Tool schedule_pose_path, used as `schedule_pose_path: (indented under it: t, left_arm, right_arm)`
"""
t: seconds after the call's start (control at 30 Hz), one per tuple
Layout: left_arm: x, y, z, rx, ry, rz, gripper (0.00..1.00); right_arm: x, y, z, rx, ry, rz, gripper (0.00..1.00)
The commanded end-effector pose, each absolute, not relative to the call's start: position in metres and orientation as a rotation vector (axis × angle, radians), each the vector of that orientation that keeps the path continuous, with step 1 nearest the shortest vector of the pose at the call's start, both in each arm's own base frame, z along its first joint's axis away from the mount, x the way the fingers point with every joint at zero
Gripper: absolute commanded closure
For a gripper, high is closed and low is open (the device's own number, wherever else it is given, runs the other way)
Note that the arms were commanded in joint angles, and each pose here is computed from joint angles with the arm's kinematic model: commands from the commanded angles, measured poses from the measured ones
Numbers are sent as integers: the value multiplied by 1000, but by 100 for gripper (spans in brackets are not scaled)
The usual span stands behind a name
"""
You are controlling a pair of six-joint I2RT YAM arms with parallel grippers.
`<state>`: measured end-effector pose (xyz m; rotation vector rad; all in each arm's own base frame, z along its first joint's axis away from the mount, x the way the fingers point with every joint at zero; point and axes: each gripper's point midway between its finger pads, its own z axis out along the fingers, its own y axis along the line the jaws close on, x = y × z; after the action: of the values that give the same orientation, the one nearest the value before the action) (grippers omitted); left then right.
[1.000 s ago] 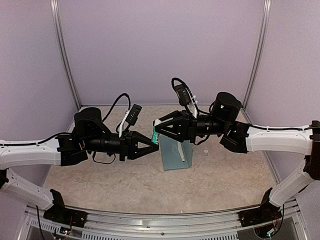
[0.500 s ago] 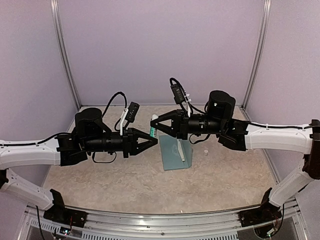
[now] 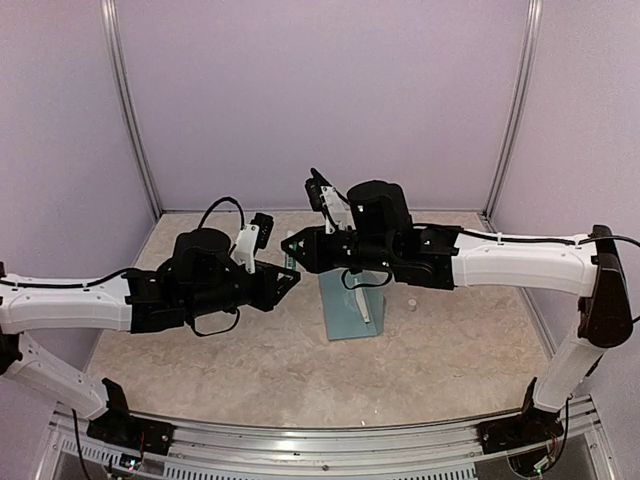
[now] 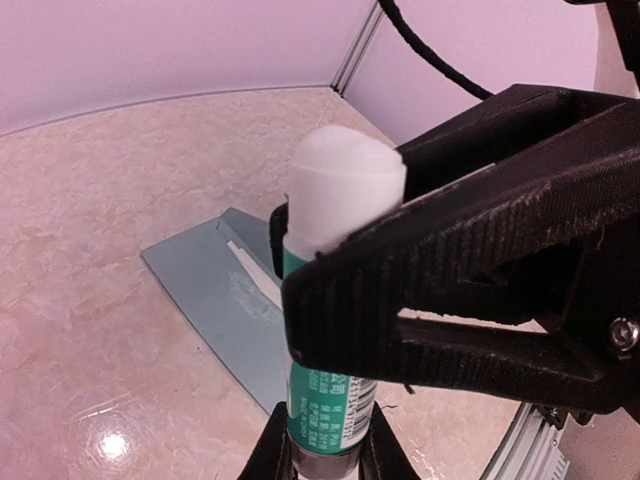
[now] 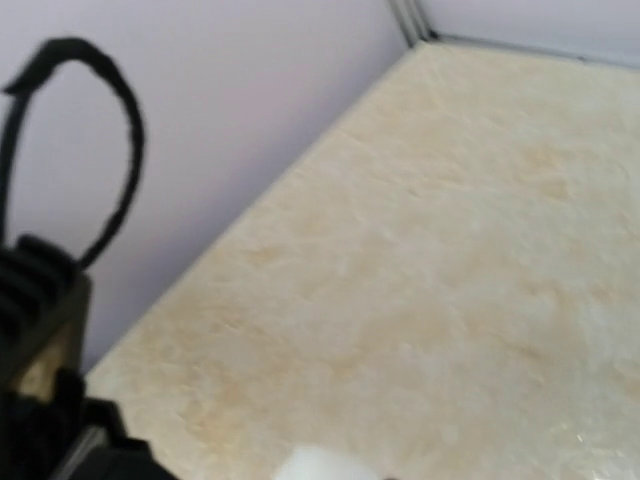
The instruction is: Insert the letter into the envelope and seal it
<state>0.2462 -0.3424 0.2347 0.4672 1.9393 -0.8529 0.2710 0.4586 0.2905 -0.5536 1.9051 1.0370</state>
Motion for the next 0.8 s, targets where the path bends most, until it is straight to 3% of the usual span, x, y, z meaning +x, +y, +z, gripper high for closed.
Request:
schedule_pose_path:
  t: [0.0, 0.13, 0.37, 0.47, 0.6, 0.77]
  left_arm:
    - [247, -349, 245, 426, 1930, -852, 100]
    - [242, -353, 251, 451, 1913, -890, 100]
    - [209, -366, 276, 654, 1804, -1123, 100]
    - [190, -369, 290, 748, 1734, -1223, 100]
    - [162, -374, 310, 881, 1636, -1355, 100]
    - [138, -374, 329, 967, 1539, -1481, 100]
  right_arm:
    - [293, 444, 267, -446, 1988, 879, 100]
    - [285, 440, 291, -472, 1905, 944, 91]
    - [250, 409, 347, -588, 1656, 1188, 47]
    - [223, 395, 364, -712, 1516, 1342, 33]
    - [191, 388, 369, -869, 1386, 1469, 25]
    - [157, 386, 377, -1024, 1241, 1598, 23]
